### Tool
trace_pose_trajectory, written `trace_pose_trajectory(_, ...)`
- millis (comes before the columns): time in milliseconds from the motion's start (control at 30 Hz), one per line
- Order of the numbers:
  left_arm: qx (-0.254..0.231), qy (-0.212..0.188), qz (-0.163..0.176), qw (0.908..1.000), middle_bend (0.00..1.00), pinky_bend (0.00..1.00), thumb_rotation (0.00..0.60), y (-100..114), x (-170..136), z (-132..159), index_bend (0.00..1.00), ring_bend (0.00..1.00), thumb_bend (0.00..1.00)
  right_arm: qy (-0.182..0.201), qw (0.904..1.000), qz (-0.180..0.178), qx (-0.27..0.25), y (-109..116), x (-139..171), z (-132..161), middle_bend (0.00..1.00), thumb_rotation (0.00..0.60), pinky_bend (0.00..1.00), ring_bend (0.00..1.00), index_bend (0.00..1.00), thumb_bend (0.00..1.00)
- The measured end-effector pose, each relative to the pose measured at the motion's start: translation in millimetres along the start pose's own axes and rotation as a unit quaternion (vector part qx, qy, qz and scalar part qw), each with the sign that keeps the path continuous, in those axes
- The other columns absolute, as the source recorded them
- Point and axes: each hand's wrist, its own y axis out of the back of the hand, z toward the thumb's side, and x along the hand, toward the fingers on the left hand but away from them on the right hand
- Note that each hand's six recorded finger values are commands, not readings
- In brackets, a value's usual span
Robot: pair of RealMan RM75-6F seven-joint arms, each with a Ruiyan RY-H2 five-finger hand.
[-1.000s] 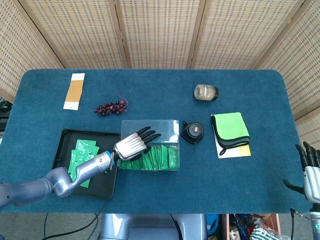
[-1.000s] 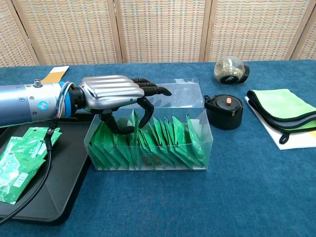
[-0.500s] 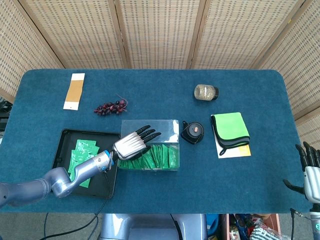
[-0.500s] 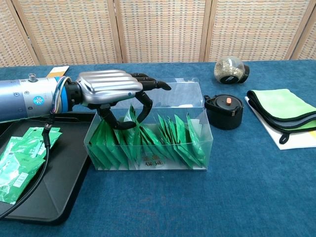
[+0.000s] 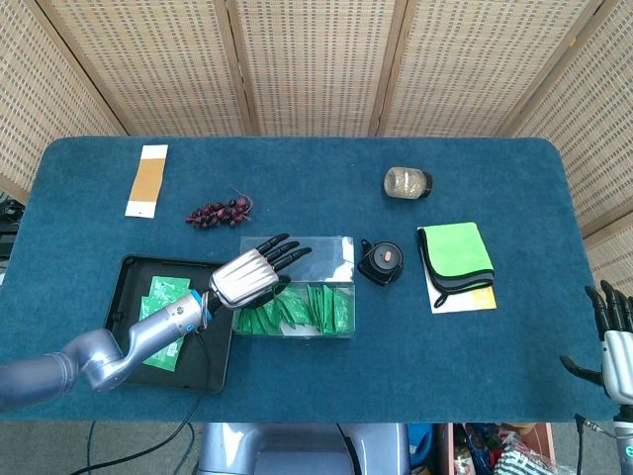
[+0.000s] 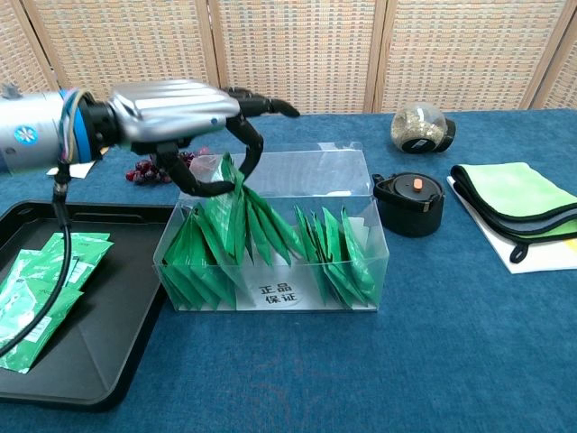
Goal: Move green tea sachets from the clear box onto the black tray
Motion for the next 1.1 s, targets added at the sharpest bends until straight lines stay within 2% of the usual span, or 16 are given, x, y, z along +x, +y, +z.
trace_pose_trajectory(367, -0.013, 0.018, 0.043, 0.9988, 0.00, 0.00, 0.600, 44.4, -18.6, -12.3, 0.70, 0.00, 0.48, 0.004, 1.0000, -0.002, -0.002, 1.5, 1.6, 1.6, 0.00, 0.600, 0.00, 0.00, 0.00, 0.00)
trace_pose_trajectory(733, -0.010, 0.042, 0.068, 0.9967, 0.00, 0.00, 0.600, 70.0, -42.3, -27.3, 0.70, 0.00, 0.48, 0.011, 0.9999, -0.002, -0.002, 1.7, 3.5, 5.7, 0.00, 0.600, 0.00, 0.00, 0.00, 0.00)
trace_pose_trajectory(933, 0.007, 0.084, 0.053, 0.9951, 0.00, 0.00, 0.600, 70.2, -73.7, -46.1, 0.70, 0.00, 0.49, 0.015, 0.9999, -0.005, -0.005, 3.5, 5.1, 7.2, 0.00, 0.600, 0.00, 0.00, 0.00, 0.00)
trace_pose_trajectory(1100, 0.024, 0.148, 0.016, 0.9886, 0.00, 0.00, 0.600, 63.6, -116.0, -61.7, 0.70, 0.00, 0.49, 0.020, 0.9998, -0.007, -0.006, 4.7, 7.2, 10.1, 0.00, 0.600, 0.00, 0.00, 0.00, 0.00)
